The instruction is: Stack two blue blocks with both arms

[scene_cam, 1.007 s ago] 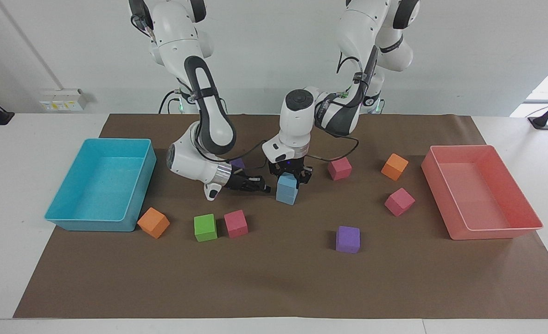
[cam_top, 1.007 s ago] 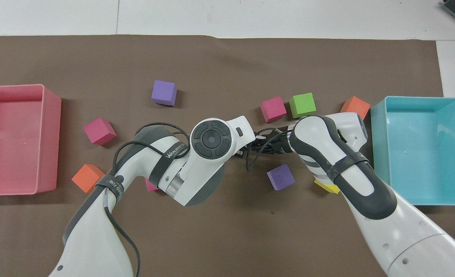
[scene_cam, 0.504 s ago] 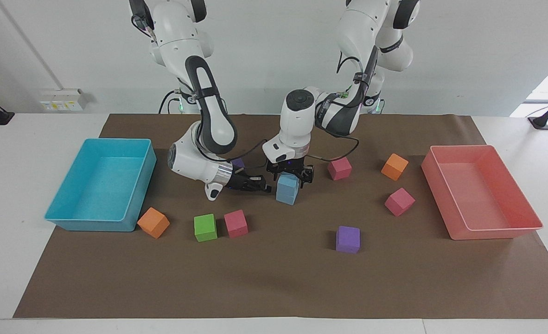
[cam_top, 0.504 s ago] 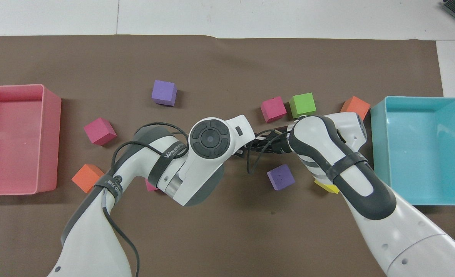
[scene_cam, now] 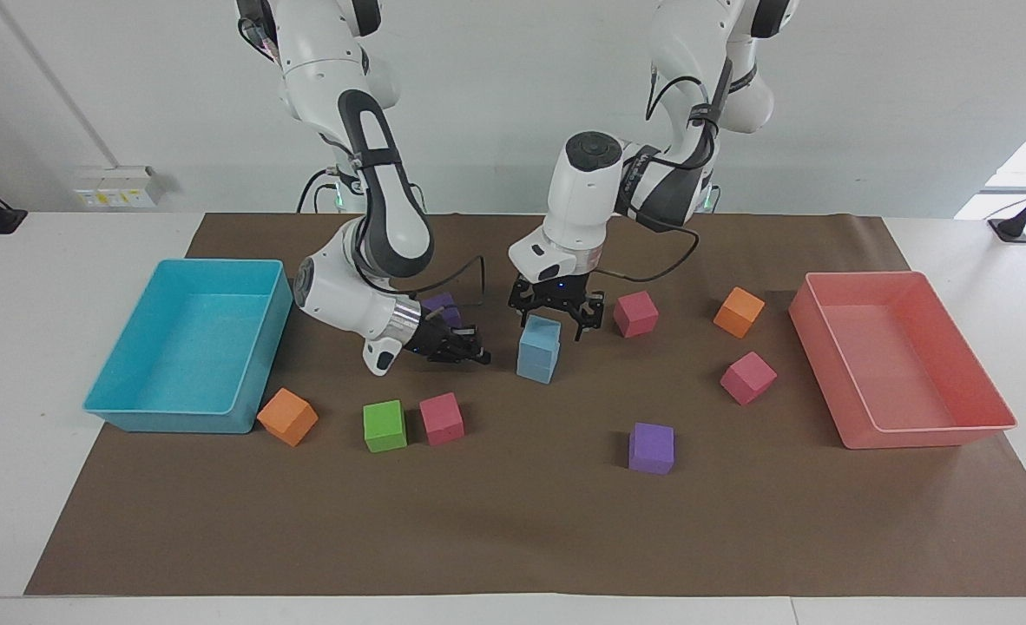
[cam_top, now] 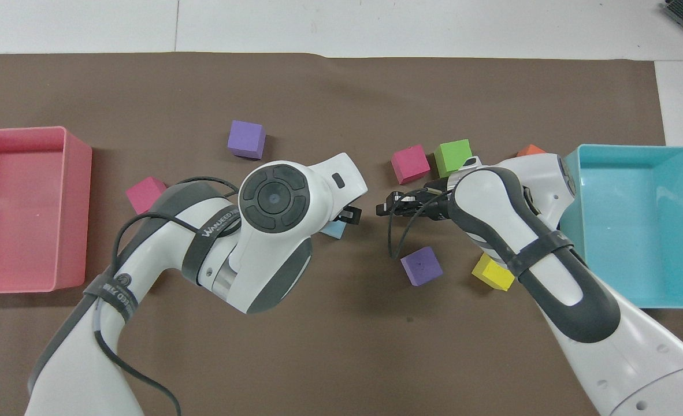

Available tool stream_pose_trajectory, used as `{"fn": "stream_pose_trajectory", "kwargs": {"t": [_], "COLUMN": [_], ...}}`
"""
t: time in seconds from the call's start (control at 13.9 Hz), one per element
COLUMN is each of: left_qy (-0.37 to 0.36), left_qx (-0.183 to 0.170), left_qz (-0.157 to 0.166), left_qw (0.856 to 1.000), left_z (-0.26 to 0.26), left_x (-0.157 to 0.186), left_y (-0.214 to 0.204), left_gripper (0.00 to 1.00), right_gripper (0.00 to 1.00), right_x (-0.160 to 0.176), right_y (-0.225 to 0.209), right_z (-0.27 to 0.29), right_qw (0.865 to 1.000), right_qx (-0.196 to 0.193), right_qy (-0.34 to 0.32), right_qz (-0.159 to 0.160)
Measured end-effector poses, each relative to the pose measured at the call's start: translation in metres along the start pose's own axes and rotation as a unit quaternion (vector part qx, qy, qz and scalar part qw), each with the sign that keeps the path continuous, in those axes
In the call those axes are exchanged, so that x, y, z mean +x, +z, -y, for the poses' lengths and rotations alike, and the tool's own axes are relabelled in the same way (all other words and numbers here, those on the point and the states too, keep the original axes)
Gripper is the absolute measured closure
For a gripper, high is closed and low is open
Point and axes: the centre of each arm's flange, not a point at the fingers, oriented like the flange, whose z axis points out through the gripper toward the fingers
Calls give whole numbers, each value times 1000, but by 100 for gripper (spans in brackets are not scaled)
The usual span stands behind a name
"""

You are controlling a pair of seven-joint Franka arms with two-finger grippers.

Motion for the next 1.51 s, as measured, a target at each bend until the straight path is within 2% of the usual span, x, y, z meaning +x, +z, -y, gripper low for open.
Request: {"fn": "stream_pose_trajectory", "kwargs": {"t": [0.22,0.36,0.5,0.58,0.79,0.94,1.08,1.15,1.29,1.51], "left_qy": [-31,-47,-72,-82,-82,-75,-67,-67,-70,-74], "left_qx": [5,11,18,20,27,33,36,37,38,39], "left_qz": [-3,-3,-1,-2,-9,5,17,20,28,24], "left_qw": [1000,999,997,996,996,997,997,997,996,996], "left_z": [44,88,132,152,209,246,275,288,307,312], "left_x": [6,10,11,11,10,3,-8,-11,-16,-15], "left_y": [-38,-61,-81,-89,-106,-117,-132,-140,-156,-179], "left_gripper": [0,0,0,0,0,0,0,0,0,0], "right_gripper": [99,99,94,85,51,31,7,0,0,0], "right_x": [6,11,10,8,3,0,-1,-1,-2,-12], "right_y": [-33,-62,-89,-99,-126,-146,-170,-180,-201,-245], "right_z": [-1,5,17,22,32,37,47,54,70,81], "right_qw": [997,990,981,976,961,952,938,933,928,927], "right_qx": [-67,-131,-182,-206,-261,-293,-334,-349,-364,-367], "right_qy": [-35,-51,-66,-73,-90,-93,-90,-85,-79,-67], "right_qz": [-3,-10,-8,-8,-11,-11,-5,-6,-16,-40]}}
